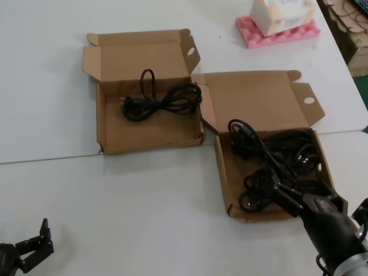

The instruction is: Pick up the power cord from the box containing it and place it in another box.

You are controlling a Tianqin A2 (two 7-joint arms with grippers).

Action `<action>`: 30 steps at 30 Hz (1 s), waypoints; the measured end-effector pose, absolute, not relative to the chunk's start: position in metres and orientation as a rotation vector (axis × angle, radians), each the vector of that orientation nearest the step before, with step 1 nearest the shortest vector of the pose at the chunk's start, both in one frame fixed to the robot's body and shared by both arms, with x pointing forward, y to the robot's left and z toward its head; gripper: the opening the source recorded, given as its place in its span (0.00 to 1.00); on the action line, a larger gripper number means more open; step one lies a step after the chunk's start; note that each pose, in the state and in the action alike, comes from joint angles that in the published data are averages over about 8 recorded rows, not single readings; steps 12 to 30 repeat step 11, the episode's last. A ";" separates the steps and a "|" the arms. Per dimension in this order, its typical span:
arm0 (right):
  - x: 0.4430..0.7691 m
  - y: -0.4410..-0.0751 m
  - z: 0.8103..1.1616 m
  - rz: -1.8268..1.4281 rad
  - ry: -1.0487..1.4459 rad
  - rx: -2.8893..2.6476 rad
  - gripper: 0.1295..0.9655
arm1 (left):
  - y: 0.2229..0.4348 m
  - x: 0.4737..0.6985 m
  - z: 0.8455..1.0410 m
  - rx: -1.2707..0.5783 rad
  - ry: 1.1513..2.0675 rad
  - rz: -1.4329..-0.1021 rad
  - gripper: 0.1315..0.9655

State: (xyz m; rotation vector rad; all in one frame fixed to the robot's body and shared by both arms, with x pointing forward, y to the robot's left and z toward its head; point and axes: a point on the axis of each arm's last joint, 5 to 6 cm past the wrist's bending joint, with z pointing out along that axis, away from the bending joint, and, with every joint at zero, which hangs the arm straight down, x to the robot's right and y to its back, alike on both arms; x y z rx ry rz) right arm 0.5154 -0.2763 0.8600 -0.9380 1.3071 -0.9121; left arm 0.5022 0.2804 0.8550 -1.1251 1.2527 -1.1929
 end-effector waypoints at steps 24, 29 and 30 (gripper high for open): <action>0.515 -0.276 0.860 -0.912 1.307 -0.938 1.00 | 0.280 0.502 0.855 -1.125 1.253 -1.193 1.00; 0.515 -0.276 0.860 -0.912 1.307 -0.938 1.00 | 0.280 0.502 0.855 -1.125 1.253 -1.193 1.00; 0.515 -0.276 0.860 -0.912 1.307 -0.938 1.00 | 0.280 0.502 0.855 -1.125 1.253 -1.193 1.00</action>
